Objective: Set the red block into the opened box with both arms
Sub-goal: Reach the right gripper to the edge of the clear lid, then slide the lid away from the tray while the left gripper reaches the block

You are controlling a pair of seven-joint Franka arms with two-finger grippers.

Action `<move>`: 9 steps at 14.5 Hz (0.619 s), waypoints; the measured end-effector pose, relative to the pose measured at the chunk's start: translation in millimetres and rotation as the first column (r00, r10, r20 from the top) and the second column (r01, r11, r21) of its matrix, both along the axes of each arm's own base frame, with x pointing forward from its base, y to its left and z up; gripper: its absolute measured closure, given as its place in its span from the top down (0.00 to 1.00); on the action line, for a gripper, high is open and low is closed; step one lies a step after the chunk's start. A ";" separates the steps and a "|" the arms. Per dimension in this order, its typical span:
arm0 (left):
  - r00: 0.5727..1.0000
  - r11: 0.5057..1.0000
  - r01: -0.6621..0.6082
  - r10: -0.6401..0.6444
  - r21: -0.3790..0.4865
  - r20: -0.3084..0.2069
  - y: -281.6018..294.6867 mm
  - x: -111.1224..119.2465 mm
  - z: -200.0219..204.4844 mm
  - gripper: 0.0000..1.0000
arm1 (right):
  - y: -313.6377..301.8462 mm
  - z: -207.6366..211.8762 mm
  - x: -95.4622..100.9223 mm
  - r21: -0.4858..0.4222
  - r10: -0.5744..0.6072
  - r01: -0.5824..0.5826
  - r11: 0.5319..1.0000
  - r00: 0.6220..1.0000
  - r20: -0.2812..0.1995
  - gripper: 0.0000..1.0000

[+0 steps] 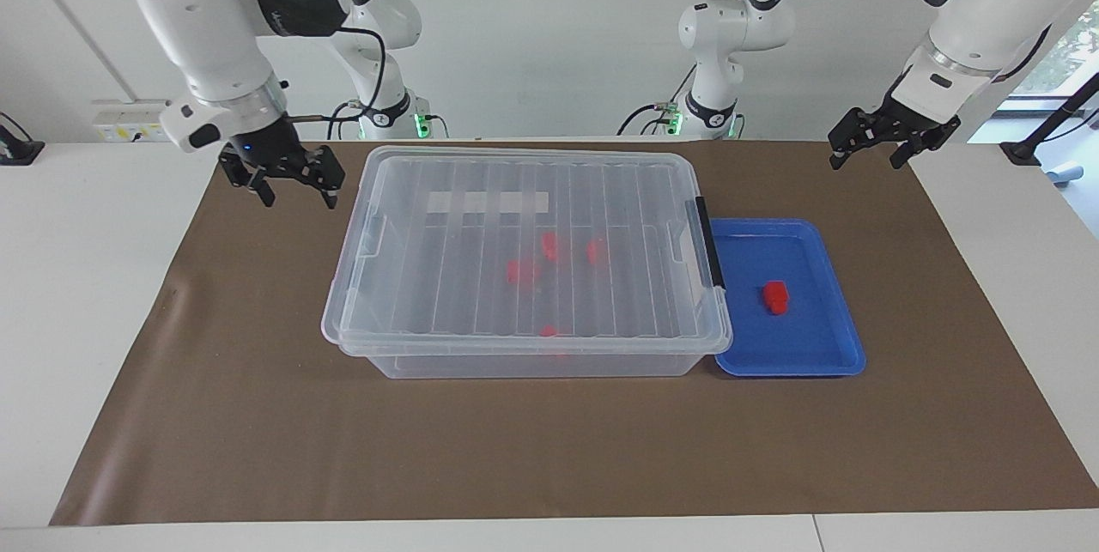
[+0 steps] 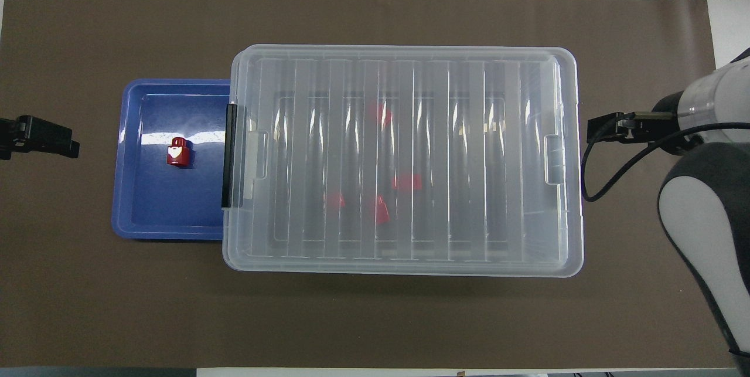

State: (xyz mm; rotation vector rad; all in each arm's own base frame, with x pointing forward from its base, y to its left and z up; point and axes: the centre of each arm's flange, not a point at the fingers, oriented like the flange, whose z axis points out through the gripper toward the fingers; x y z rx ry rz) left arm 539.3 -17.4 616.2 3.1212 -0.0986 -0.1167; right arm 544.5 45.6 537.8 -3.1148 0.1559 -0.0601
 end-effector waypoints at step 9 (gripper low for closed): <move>1.000 1.000 0.000 0.000 0.000 0.000 -0.1 0.0 0.0 1.00 | 6.8 -62.5 -8.4 -0.002 -0.001 0.001 1.000 1.000 -0.022 1.00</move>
